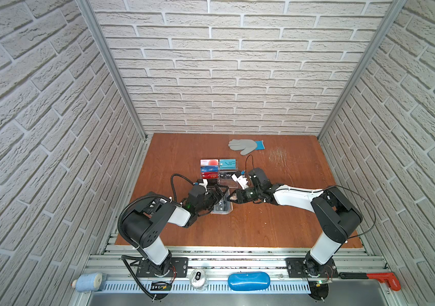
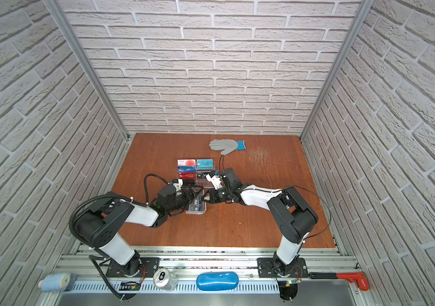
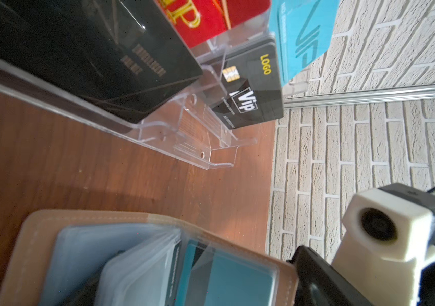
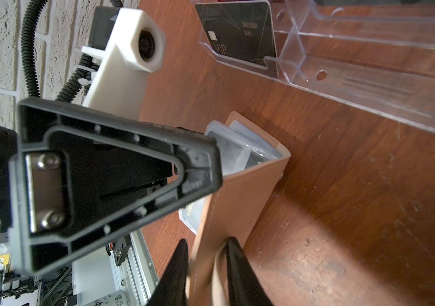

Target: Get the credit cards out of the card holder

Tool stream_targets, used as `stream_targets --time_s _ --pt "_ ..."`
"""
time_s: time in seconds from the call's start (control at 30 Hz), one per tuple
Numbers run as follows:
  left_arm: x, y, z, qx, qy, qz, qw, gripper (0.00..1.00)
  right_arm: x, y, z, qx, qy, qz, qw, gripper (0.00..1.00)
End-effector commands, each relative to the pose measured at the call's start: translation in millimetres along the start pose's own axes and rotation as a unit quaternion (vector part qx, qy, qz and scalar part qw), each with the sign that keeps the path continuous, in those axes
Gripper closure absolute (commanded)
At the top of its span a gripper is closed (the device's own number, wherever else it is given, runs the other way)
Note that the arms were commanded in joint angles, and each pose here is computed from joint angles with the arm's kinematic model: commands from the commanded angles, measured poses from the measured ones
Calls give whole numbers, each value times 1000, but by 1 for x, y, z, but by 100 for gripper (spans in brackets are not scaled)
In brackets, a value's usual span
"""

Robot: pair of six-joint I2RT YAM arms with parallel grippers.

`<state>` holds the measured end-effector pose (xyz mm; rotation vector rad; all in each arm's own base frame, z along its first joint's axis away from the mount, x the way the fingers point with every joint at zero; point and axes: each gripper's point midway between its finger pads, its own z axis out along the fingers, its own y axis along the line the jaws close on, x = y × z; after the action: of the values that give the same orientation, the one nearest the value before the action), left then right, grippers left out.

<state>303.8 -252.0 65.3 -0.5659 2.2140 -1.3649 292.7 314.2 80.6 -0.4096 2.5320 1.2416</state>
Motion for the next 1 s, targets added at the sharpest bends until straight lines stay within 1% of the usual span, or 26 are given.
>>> stream_targets --time_s 0.0,0.33,0.63,0.77,0.87,0.97 --pt "-5 2 -3 5 -12 -1 1000 2 -4 23 -1 -42 -7 -28 999 74" --pt "-7 1 -3 8 -14 -3 1000 2 -2 21 0 -39 0 -27 999 73" --pt "-10 1 -6 8 -17 -3 1000 2 1 8 2 -4 9 -20 1000 82" --pt "-15 1 -10 9 -19 -4 1000 2 1 -1 -2 28 12 -22 999 88" --pt "-19 3 -16 5 -24 -4 1000 2 2 -8 -4 45 15 -20 999 90" --pt "-23 6 -24 1 -31 -5 1000 2 4 -21 -5 73 21 -9 997 89"
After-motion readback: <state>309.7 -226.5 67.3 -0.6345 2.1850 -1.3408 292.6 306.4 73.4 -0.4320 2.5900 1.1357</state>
